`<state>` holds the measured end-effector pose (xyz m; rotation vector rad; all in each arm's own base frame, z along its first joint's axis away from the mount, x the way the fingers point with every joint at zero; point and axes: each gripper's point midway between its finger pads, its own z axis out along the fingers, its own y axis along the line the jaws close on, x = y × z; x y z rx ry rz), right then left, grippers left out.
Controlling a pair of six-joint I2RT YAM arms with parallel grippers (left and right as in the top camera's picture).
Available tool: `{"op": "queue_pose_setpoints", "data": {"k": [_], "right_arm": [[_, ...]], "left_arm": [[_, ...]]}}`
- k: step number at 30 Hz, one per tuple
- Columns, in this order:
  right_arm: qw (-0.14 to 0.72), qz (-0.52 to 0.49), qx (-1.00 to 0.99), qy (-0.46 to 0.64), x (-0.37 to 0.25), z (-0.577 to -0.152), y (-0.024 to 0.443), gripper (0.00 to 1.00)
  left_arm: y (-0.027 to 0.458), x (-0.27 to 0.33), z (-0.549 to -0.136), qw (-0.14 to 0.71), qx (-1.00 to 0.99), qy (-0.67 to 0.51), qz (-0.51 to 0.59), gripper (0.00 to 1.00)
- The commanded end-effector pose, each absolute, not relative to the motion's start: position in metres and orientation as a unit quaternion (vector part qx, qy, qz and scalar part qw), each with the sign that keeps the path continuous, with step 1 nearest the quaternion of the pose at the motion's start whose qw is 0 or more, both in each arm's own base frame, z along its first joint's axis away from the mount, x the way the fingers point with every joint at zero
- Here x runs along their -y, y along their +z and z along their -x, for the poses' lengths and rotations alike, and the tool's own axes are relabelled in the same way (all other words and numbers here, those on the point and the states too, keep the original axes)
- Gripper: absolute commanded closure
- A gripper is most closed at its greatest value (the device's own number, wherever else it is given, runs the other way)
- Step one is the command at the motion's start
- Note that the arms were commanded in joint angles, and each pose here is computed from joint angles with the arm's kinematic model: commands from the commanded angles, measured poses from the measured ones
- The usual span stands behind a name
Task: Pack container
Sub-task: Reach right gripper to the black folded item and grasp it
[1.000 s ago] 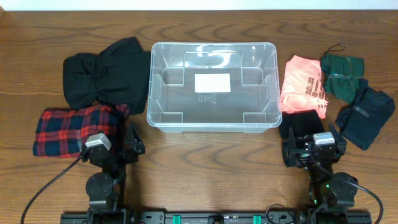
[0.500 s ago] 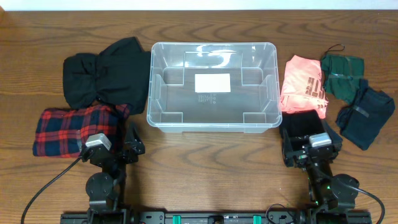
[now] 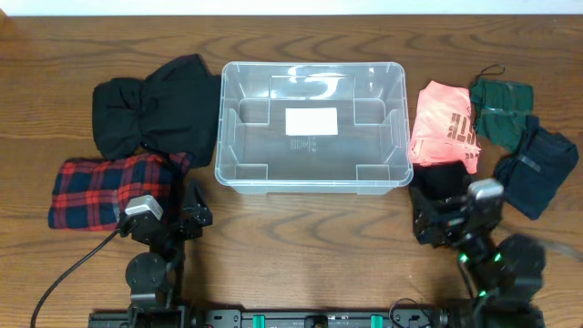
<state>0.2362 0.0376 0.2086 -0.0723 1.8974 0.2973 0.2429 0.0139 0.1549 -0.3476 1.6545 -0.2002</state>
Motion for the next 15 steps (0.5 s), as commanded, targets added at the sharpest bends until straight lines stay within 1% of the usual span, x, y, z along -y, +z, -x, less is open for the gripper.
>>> {"op": "queue_pose_setpoints", "data": {"k": [1,5,7,8,12,15], "right_arm": [[0.535,-0.007,-0.837,0.111,-0.025,-0.254,0.242,0.01],[0.448,0.006,-0.880,0.161,-0.042,-0.271,0.267,0.01],[0.412,0.021,-0.897,0.160,-0.044,-0.278,0.273,0.01],[0.400,0.013,-0.903,0.155,-0.041,-0.282,0.273,0.01],[0.333,-0.097,-0.928,0.134,-0.003,-0.299,0.257,0.01],[0.284,-0.171,-0.935,0.126,0.032,-0.303,0.230,0.01]], "left_arm": [[0.137,-0.014,-0.243,0.645,-0.745,-0.082,0.150,0.02],[0.137,-0.014,-0.243,0.645,-0.745,-0.082,0.150,0.02],[0.137,-0.014,-0.243,0.645,-0.745,-0.082,0.150,0.02],[0.137,-0.014,-0.243,0.645,-0.745,-0.082,0.150,0.02],[0.137,-0.014,-0.243,0.645,-0.745,-0.082,0.150,0.02],[0.137,-0.014,-0.243,0.645,-0.745,-0.083,0.150,0.02]]}}
